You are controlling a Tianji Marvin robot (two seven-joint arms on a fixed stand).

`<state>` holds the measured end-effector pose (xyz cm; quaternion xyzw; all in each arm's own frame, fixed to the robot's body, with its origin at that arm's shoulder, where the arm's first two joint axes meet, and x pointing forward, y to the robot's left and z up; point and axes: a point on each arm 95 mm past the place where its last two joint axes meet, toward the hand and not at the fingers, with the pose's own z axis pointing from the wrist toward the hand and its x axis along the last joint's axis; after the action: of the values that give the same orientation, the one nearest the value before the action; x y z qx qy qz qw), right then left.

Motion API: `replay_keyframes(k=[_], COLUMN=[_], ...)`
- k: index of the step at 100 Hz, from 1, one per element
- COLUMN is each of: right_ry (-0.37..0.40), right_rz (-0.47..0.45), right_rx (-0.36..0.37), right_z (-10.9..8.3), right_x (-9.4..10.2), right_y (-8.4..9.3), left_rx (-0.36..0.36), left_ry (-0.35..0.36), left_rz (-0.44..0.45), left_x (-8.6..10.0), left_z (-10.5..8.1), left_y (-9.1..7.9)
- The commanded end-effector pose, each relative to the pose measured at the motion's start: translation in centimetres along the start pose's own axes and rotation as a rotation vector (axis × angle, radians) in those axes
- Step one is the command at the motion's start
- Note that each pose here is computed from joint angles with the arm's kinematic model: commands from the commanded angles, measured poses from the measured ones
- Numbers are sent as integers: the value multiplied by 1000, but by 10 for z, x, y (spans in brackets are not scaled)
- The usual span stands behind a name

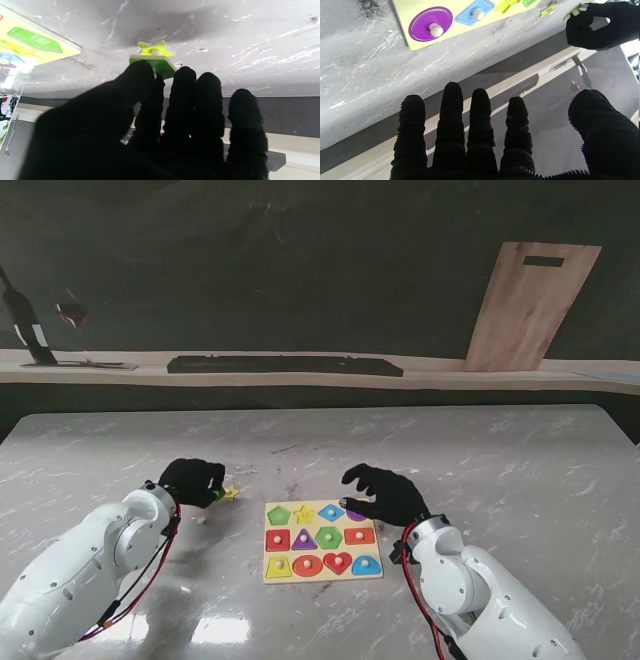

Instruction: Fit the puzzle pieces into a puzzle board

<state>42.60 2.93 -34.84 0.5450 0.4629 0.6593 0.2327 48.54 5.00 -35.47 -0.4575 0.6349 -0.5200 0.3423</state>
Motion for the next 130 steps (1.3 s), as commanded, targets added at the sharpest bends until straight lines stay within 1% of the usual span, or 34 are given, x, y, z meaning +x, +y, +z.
replay_keyframes(k=[1,17,37,62,73,83,108,122,130], right_ry=[10,18,46,55,49,38,32,35,35], right_rz=[13,30,3,7,27,44,73,74,72], right_rx=[2,0,-18,-43,-55,-65,-66,-70,-76], right_z=[-2,-3,-3,-7,-8,-9,-9,-10,-11], right_x=[3,4,2,-3,-5,-6,-6,-6,-7], right_y=[-3,-3,0,5,6,6,6,7,8], left_rx=[7,-2,-36,-52,-57,-78,-104,-118,-118], left_ry=[1,5,30,4,-9,-15,-24,-29,-44], left_rz=[-23,-62,-75,-142,-166,-198,-204,-187,-180], left_x=[11,32,59,91,100,110,127,131,132], left_z=[0,0,9,21,25,28,30,32,33], left_y=[-4,-13,-21,-22,-23,-22,-14,-7,-2])
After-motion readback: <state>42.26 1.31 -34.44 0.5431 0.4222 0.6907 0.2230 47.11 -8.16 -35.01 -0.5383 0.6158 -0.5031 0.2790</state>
